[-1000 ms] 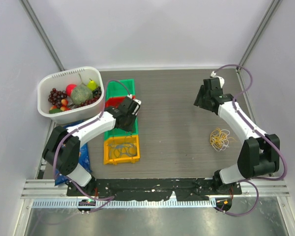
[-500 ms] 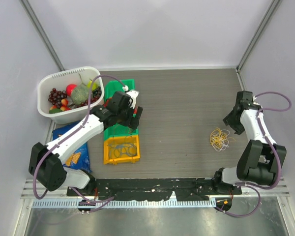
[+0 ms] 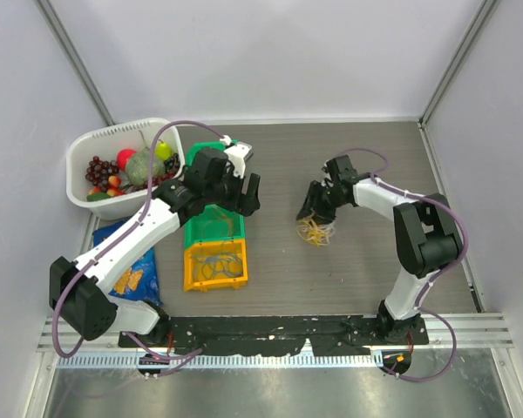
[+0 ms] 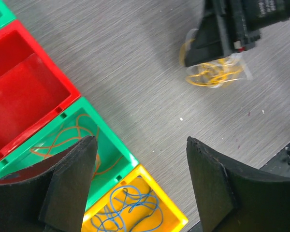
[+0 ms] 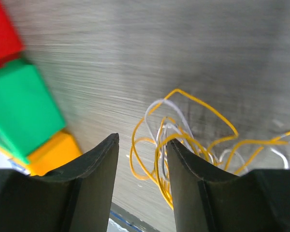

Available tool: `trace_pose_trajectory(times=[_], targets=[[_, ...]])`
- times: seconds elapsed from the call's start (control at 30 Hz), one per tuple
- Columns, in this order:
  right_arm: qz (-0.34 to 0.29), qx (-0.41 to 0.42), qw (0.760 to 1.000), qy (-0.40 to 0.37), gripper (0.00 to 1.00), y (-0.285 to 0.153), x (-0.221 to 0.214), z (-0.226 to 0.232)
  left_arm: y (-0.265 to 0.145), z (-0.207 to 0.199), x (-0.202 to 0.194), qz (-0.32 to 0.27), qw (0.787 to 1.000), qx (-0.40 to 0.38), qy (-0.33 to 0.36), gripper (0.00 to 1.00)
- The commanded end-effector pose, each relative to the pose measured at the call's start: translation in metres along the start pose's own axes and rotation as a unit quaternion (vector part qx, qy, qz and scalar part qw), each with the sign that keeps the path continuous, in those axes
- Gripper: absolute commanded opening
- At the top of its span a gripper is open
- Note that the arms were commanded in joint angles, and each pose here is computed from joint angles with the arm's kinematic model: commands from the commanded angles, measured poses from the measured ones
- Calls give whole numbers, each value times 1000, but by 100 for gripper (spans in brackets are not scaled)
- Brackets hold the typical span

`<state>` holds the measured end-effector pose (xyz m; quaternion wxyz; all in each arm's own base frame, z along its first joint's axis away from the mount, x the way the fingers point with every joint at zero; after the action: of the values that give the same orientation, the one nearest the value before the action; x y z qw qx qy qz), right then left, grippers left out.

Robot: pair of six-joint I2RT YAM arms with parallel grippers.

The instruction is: Untangle the cables

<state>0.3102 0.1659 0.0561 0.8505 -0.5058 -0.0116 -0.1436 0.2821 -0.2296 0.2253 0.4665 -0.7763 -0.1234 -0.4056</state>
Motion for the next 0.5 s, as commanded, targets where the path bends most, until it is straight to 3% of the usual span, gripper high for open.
trace_pose_trajectory(times=[0.0, 0.3, 0.43, 0.47], targets=[[-59, 108, 992, -24, 50, -14, 43, 64, 9, -18, 16, -15, 998, -53, -5, 76], [-86, 55, 990, -95, 56, -40, 33, 45, 49, -47, -7, 29, 994, -105, 27, 79], [-78, 35, 991, -99, 53, -34, 31, 32, 77, -59, -10, 32, 993, -103, 58, 65], [-66, 45, 992, -101, 47, -30, 29, 34, 83, -61, -9, 34, 992, -103, 58, 60]])
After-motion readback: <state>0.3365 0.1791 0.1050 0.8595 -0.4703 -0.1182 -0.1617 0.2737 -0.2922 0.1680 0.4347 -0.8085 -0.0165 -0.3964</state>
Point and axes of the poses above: each gripper's point midway between its finger pads, its own y axis out along the fingers, its own z axis along the line the jaws close on, x = y × z, the point moved 2 cm from there along -y, back along the fingers, and after that the axes turned 3 degrees about -y, right-handed, at the moved point
